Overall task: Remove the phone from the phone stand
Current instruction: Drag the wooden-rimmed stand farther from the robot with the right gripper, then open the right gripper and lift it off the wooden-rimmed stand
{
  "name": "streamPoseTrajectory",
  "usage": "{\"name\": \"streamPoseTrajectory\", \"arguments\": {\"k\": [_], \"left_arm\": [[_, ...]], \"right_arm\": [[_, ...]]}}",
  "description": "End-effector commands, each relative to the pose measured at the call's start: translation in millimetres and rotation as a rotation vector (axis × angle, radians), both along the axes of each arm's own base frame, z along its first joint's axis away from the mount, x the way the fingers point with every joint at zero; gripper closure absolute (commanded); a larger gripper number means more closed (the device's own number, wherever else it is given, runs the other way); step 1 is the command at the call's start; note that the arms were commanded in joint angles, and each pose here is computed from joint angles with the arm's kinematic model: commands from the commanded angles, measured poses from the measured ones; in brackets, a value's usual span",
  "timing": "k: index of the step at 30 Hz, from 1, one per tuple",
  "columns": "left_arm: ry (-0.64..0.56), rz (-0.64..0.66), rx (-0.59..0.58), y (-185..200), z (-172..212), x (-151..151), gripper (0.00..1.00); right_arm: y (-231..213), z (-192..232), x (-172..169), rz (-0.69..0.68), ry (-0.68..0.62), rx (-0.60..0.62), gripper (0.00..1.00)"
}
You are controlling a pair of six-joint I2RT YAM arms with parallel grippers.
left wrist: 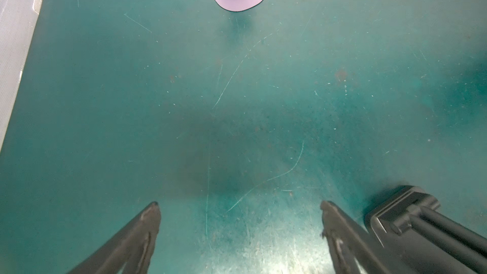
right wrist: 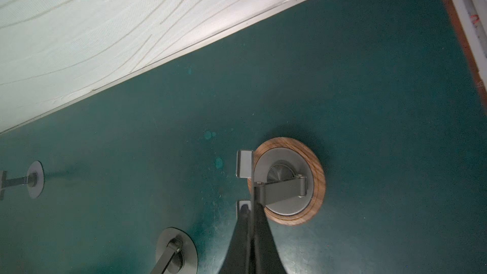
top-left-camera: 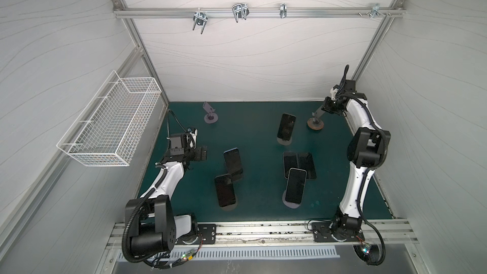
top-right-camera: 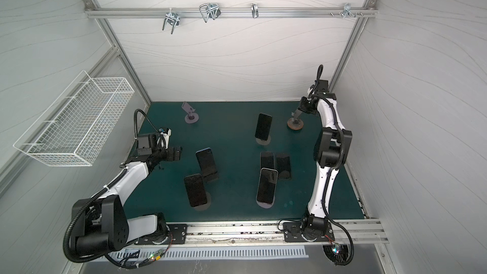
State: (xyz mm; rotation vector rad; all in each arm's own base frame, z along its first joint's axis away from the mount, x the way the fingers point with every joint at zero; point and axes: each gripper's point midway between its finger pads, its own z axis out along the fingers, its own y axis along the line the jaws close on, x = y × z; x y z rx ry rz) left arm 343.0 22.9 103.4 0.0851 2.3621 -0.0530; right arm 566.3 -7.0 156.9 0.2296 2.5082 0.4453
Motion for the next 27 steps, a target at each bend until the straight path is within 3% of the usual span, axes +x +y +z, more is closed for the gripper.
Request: {"name": "streamPoseTrajectory", "arguments": {"k": [1,7,16,27], "left_arm": [[-0.050,-0.020,0.015,0,10,5,0.04],[-0.043,-0.019,0.014,1,10,6,0.04],[-0.046,-0.023,0.014,0,10,5,0.04],[-0.047,-0.032,0.013,-2,10,3,0.04]], "right_arm": [[2,-4,-1,0.024,0.004,0.013,1.00],[-1,-2,-1,0.012,0.001,0.017,0.99],[-5,16,-5,-0.006,-0.023,0.006,0.67],[-12,82,-31,-0.099,-0.113,-0.065,0.53]]}}
